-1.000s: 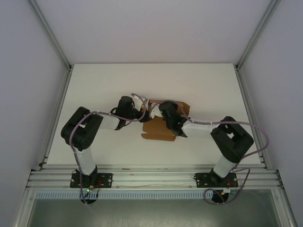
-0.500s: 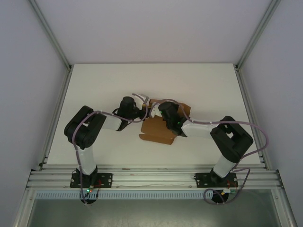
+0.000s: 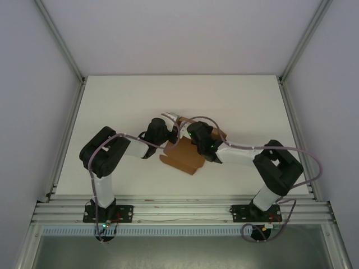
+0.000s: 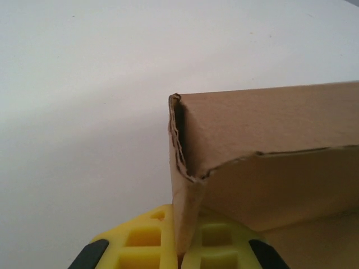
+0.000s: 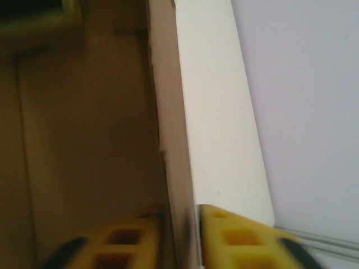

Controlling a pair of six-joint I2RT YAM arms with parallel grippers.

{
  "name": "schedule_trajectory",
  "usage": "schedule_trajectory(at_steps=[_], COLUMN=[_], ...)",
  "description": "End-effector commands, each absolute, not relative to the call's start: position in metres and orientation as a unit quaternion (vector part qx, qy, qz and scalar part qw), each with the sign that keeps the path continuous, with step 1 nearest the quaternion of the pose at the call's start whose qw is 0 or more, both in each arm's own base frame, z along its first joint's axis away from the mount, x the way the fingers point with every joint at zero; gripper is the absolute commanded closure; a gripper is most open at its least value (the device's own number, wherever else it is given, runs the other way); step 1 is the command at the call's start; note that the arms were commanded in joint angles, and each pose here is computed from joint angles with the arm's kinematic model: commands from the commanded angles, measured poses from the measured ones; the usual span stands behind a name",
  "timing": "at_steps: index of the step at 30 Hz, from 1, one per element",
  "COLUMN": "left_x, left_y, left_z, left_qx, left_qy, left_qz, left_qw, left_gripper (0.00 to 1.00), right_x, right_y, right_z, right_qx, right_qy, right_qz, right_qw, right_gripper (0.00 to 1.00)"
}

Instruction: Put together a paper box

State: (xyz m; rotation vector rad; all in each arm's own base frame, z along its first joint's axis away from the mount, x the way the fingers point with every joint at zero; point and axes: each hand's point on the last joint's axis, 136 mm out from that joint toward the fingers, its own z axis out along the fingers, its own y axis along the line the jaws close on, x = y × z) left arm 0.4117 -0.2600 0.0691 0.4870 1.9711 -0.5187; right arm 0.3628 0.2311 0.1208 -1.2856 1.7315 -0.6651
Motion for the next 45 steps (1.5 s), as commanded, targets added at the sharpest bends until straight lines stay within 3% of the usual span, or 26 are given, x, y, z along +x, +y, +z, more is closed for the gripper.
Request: schedule_trajectory(at_steps=[1,3,7,10,13,16,24,32,37,41,44,45], left_x=[0.404,0.401,0.396,0.393,0.389,0.389,0.386,0.386,0.388,0.395,0.403,0.406], left_y=[-0.270,-0.271,-0.272,-0.276,-0.277,-0.276,-0.277,-0.278,-0.279,-0.282,-0.281,-0.281], left_z=[0.075,0.078,0.081,0.085,0.072,0.073,0.066,0.064,0.063,0.065,0.069,0.072], left_qx=[0.227,0.233,0.237,0.243,0.249,0.243,0.241,0.234,0.232,0.225,0.213,0.209], left_qy=[0.791,0.782,0.769,0.759,0.764,0.761,0.763,0.766,0.769,0.772,0.775,0.774], left_qz=[-0.220,-0.219,-0.205,-0.209,-0.202,-0.205,-0.205,-0.208,-0.209,-0.208,-0.199,-0.196], left_qw=[0.524,0.535,0.558,0.567,0.559,0.566,0.564,0.562,0.558,0.557,0.561,0.565], left_gripper=[0.95,0.99,0.99,0.99,0.99,0.99,0.98,0.96,0.90,0.74,0.72,0.77], right_x=[0.345,0.337,0.329,0.336,0.343,0.360,0.389,0.381,0.371,0.366,0.366,0.367], right_y=[0.240,0.237,0.225,0.214,0.216,0.216,0.230,0.242,0.243,0.247,0.247,0.247], right_z=[0.146,0.158,0.184,0.204,0.223,0.225,0.177,0.124,0.096,0.090,0.089,0.089], right_qx=[-0.485,-0.463,-0.399,-0.319,-0.283,-0.269,-0.299,-0.344,-0.357,-0.365,-0.366,-0.368], right_qy=[0.719,0.733,0.769,0.802,0.813,0.822,0.860,0.875,0.885,0.883,0.882,0.882], right_qz=[-0.193,-0.164,-0.089,-0.004,0.074,0.061,0.027,0.043,0.048,0.064,0.062,0.060], right_qw=[0.459,0.470,0.492,0.505,0.504,0.498,0.413,0.338,0.294,0.290,0.289,0.288], right_gripper=[0.60,0.34,0.11,0.04,0.04,0.04,0.10,0.15,0.21,0.22,0.23,0.23])
